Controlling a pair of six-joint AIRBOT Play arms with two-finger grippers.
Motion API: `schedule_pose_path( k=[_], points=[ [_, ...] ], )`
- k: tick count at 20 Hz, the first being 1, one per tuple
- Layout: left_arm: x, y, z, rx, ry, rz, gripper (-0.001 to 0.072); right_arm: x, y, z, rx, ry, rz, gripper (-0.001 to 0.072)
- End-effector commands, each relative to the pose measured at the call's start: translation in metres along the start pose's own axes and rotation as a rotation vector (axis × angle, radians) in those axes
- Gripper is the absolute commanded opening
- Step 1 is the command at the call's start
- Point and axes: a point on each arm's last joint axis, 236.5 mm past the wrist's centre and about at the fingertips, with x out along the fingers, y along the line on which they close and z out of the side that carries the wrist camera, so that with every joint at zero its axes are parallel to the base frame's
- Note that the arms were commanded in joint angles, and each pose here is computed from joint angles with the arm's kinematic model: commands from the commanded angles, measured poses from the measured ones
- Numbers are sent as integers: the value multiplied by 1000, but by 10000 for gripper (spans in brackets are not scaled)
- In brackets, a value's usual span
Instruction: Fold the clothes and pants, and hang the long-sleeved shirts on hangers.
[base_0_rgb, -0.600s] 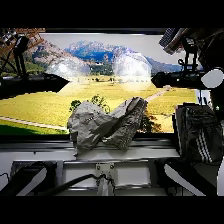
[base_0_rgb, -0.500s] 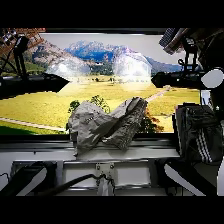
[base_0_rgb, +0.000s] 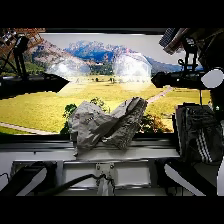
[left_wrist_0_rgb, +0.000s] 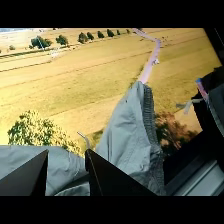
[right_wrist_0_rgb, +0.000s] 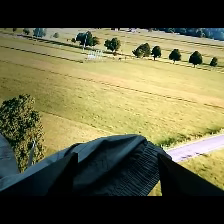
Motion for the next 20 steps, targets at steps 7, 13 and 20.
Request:
schedule_pose_path(
  k=[7,13,20],
  points=[
    [0,0,1,0,-2,0,256,0,0,0,0,0,0,570],
    [-4,-33,30,-104,-117,-146,256,0,1,1,1,-3,1,571],
    [-7,-61,6,-131,-19,-271,256,0,-2,18,4,-75,-10,571]
  ],
)
